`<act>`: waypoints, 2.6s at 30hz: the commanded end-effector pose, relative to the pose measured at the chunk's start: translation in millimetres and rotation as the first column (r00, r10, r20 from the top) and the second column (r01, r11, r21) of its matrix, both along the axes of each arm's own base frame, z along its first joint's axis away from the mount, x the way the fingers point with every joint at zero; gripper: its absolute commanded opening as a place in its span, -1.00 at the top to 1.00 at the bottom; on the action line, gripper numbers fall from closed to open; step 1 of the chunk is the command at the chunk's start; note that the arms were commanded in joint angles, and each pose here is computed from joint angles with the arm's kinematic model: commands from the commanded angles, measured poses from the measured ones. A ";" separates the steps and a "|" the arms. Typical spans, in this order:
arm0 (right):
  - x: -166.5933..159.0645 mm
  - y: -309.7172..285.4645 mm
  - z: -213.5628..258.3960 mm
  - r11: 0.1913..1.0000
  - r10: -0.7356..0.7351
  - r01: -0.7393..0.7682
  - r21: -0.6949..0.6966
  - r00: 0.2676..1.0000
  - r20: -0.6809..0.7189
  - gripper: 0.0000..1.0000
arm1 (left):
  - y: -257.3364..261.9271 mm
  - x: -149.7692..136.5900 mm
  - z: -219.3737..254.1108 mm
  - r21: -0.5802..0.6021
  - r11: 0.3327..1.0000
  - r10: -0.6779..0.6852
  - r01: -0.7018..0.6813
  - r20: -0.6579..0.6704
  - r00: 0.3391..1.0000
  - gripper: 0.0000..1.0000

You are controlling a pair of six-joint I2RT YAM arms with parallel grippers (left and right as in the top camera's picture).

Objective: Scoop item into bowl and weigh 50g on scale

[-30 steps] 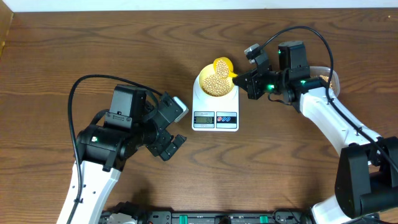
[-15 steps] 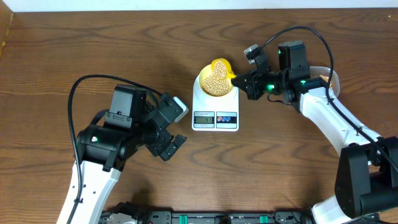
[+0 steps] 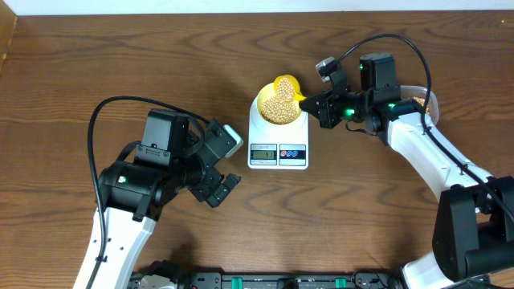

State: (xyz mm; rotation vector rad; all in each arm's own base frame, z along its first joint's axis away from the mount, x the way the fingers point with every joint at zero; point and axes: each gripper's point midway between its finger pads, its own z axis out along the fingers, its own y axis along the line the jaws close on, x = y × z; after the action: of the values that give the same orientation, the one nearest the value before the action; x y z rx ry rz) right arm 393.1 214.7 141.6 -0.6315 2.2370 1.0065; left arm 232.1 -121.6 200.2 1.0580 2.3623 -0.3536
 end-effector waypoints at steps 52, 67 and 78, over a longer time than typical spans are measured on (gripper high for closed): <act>5.3 5.7 -6.3 0.996 -0.051 0.053 -0.074 0.998 0.025 0.98 | -0.5 0.5 4.2 -0.007 1.000 -0.008 0.008 0.012 1.000 -0.94; 3.4 5.9 -9.7 0.994 -0.053 0.055 -0.092 0.998 0.017 0.98 | -0.5 0.5 4.2 -0.007 1.000 -0.008 0.008 0.012 1.000 -0.94; 0.0 11.4 -8.6 0.995 -0.010 0.015 -0.098 0.999 0.047 0.98 | -0.5 0.5 4.2 -0.007 1.000 -0.008 0.008 0.012 1.000 -0.94</act>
State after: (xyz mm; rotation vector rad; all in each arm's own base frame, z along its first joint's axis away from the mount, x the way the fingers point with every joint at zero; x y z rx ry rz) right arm 397.4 220.3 131.4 -0.6098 2.2831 0.8764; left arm 232.1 -121.6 200.2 1.0580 2.3623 -0.3536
